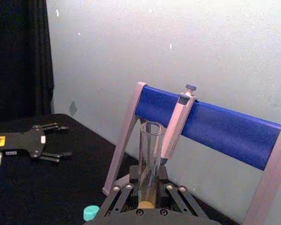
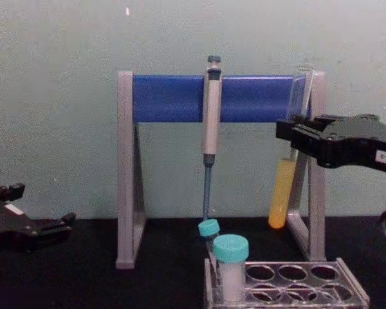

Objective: Pick up the test tube from the test tube rack, shake it, then place it back into the test tube rack.

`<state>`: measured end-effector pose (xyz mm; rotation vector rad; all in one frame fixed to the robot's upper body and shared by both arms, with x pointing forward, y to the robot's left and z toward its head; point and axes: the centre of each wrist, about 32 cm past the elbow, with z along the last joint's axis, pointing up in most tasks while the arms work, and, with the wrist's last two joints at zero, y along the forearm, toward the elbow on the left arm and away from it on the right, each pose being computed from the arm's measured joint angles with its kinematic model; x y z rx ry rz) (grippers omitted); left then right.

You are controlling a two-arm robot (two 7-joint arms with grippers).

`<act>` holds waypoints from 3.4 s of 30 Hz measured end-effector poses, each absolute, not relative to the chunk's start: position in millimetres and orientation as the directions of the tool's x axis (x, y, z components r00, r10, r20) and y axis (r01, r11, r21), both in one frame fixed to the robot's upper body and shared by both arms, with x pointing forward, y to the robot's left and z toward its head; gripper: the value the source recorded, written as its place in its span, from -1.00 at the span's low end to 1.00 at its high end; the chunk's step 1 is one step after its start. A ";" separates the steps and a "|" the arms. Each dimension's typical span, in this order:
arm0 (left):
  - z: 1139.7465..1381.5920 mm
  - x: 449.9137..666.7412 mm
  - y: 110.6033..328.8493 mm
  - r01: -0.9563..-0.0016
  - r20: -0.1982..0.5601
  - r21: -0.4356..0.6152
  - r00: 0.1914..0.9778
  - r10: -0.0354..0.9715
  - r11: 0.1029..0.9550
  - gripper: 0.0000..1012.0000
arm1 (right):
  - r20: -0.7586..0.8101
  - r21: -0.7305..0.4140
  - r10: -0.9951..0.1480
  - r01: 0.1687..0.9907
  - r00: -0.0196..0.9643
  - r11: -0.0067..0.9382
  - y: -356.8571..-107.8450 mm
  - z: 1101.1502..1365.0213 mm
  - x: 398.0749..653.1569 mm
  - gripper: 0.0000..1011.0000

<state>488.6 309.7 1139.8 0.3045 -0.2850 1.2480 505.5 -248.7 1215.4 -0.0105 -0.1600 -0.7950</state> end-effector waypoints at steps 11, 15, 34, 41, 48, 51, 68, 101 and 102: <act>1139.8 488.6 309.7 -0.955 0.374 0.070 0.292 0.880 0.287 0.98 | 0.168 0.042 -0.733 0.738 0.659 0.673 -259.4 1219.5 493.7 -0.54; 1139.8 488.6 309.7 -0.955 0.374 0.070 0.292 0.880 0.287 0.98 | 0.158 0.033 -0.734 0.740 0.660 0.672 -263.3 1219.7 483.3 -0.54; 1139.8 488.6 309.7 -0.955 0.374 0.070 0.292 0.880 0.287 0.98 | 0.074 0.060 -0.650 0.647 0.756 0.760 -240.6 1214.1 485.6 -0.54; 1139.8 488.6 309.7 -0.955 0.374 0.070 0.292 0.880 0.287 0.98 | 0.104 0.052 -0.677 0.676 0.728 0.735 -241.9 1216.1 500.8 -0.54; 1139.8 488.6 309.7 -0.955 0.374 0.070 0.292 0.880 0.287 0.98 | 0.108 0.040 -0.720 0.721 0.686 0.692 -250.9 1217.9 503.3 -0.54; 1139.8 488.6 309.7 -0.955 0.374 0.070 0.292 0.880 0.287 0.98 | 0.110 0.037 -0.729 0.730 0.675 0.682 -253.9 1218.4 502.5 -0.54; 1139.8 488.6 309.7 -0.955 0.374 0.070 0.292 0.880 0.287 0.98 | 0.140 0.010 -0.735 0.741 0.664 0.671 -267.9 1223.6 483.8 -0.54; 1139.8 488.6 309.7 -0.955 0.374 0.070 0.292 0.880 0.287 0.98 | 0.056 0.061 -0.726 0.724 0.685 0.687 -251.1 1216.7 503.6 -0.54; 1139.8 488.6 309.7 -0.955 0.374 0.070 0.292 0.880 0.287 0.98 | 0.058 0.059 -0.729 0.727 0.682 0.684 -251.9 1217.0 503.7 -0.54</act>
